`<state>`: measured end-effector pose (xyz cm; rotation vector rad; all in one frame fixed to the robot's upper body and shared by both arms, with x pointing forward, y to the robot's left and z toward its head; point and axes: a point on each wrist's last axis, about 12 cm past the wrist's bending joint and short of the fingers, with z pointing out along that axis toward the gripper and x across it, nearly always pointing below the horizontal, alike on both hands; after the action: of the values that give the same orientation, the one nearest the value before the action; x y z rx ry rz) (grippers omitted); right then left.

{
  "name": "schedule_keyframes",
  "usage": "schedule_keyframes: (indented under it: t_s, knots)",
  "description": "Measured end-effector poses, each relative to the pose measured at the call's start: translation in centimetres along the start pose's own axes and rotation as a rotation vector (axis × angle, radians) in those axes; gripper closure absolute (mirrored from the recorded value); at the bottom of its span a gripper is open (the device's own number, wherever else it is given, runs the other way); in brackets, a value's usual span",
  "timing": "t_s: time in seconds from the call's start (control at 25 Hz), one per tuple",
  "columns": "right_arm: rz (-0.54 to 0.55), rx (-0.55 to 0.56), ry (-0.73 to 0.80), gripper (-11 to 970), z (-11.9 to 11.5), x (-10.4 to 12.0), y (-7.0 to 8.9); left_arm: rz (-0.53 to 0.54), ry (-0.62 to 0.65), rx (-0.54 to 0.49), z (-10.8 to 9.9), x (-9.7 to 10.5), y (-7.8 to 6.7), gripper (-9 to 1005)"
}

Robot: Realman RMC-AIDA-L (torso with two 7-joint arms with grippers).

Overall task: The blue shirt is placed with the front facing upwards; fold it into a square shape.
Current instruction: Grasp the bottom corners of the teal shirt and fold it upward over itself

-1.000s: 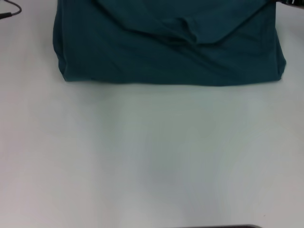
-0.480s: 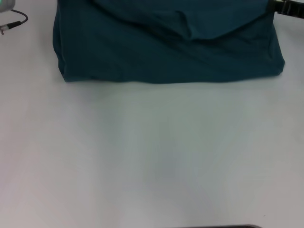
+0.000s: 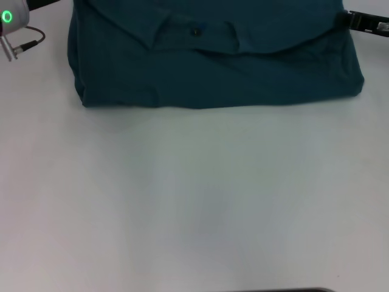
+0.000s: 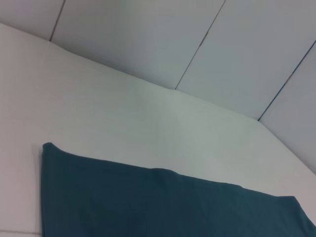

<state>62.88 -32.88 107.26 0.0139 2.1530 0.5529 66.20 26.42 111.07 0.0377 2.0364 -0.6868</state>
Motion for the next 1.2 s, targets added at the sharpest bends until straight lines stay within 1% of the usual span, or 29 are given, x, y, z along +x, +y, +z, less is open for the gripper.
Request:
schedule_keyframes:
  t_s: [0.2,0.52,0.64,0.68,0.84,0.96,1.08,1.2]
  knots:
    - [-0.016,0.043,0.009,873,0.6,0.5,0.2,-0.008,-0.002,-0.016,0.4,1.0,-0.3,933]
    - [-0.072,0.081,0.026,863,1.6,0.9,1.0,0.013,0.017,-0.038,0.6,2.1,-0.4,828]
    - [-0.073,0.11,0.017,750,1.5,0.9,0.7,0.019,0.019,-0.058,0.5,2.3,-0.1,779]
    - [-0.071,0.114,0.008,712,1.4,0.9,0.5,0.021,0.023,-0.078,0.3,2.6,0.3,763]
    - [-0.075,0.114,-0.037,546,0.8,1.1,-0.1,0.008,0.013,-0.097,-0.2,2.8,1.0,698]
    - [-0.066,0.103,-0.067,412,0.3,1.4,-0.5,-0.007,-0.01,-0.105,-1.0,2.8,1.6,565]
    - [-0.068,0.073,-0.076,378,-0.4,1.7,-0.8,-0.008,-0.025,-0.07,-2.1,2.8,1.8,431]
    - [-0.071,0.023,-0.089,343,-1.7,1.8,-1.2,0.007,-0.012,0.02,-3.4,3.0,1.5,331]
